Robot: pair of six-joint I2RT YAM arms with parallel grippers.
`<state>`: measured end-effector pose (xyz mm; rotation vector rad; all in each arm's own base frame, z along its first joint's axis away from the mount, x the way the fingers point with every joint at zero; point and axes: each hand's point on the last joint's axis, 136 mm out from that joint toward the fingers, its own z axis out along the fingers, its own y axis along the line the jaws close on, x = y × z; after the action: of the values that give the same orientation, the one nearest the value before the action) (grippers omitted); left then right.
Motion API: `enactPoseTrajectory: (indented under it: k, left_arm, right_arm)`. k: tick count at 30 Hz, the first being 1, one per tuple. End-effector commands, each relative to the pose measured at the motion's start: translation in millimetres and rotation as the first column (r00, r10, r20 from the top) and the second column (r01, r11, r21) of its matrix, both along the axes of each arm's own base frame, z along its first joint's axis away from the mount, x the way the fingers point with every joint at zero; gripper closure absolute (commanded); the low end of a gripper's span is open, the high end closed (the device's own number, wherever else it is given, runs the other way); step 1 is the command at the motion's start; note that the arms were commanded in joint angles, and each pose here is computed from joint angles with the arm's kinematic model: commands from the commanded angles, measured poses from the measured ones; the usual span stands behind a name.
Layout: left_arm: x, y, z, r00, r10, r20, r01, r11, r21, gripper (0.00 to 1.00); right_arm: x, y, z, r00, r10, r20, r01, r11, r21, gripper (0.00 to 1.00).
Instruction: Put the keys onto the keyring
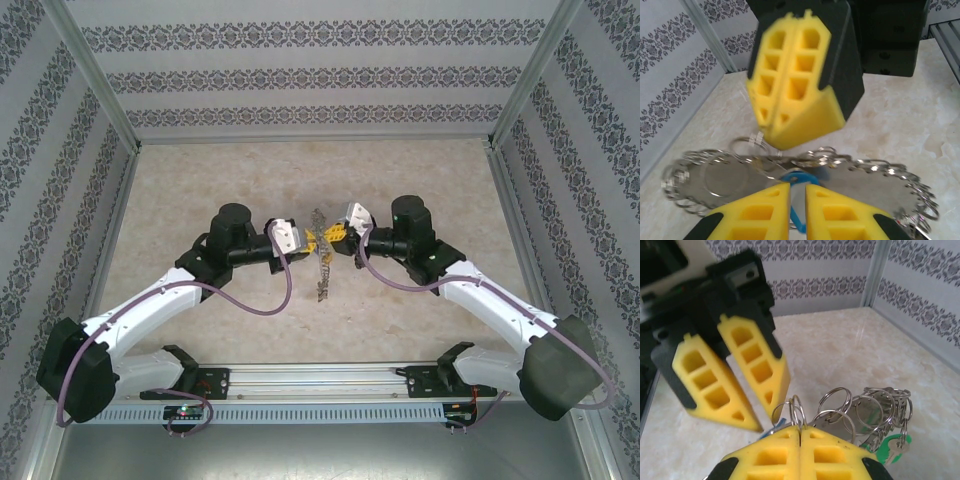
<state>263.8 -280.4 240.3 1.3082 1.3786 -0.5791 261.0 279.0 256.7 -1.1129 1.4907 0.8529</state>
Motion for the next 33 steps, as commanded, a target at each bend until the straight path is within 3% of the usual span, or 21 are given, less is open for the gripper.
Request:
enactPoseTrajectory:
  k: [1,10,14,16,19,21,33]
  left_arm:
    - [4.3,-2.1,3.3,1.000,0.000,-0.003,0.000,0.999,-0.039,0.84]
    - [11.7,-2.0,18.0,0.999,0.036,0.021,-0.034,0.995,-0.093,0.83]
    - [14.7,13.1,22.1,0.992,0.114,0.046,-0.109,0.990,-0.095,0.83]
    - [16.6,22.8,27.3,0.984,0.166,0.068,-0.158,0.980,-0.118,0.81]
    - [16.7,33.5,36.6,0.970,0.220,0.102,-0.204,0.968,-0.146,0.67]
    - [18.0,36.6,38.0,0.965,0.235,0.113,-0.219,0.966,-0.141,0.64]
    - [22.8,11.2,38.6,0.992,0.111,0.063,-0.103,0.987,-0.126,0.63]
  right_arm:
    - [3.0,3.9,32.4,0.999,-0.001,0.053,-0.006,0.992,0.127,1.00]
    - [2.3,9.3,27.3,1.000,-0.006,0.030,0.002,0.990,0.144,1.00]
    - [2.1,8.4,25.2,1.000,-0.014,0.026,0.010,0.989,0.145,1.00]
    - [1.8,8.1,24.3,1.000,-0.013,0.022,0.010,0.990,0.144,1.00]
    - [0.7,8.7,23.5,1.000,-0.007,0.019,0.004,0.990,0.143,1.00]
    - [-0.1,9.5,23.1,1.000,0.002,0.016,-0.004,0.990,0.143,1.00]
    - [-6.3,18.8,23.8,0.997,0.074,0.009,-0.075,0.988,0.135,1.00]
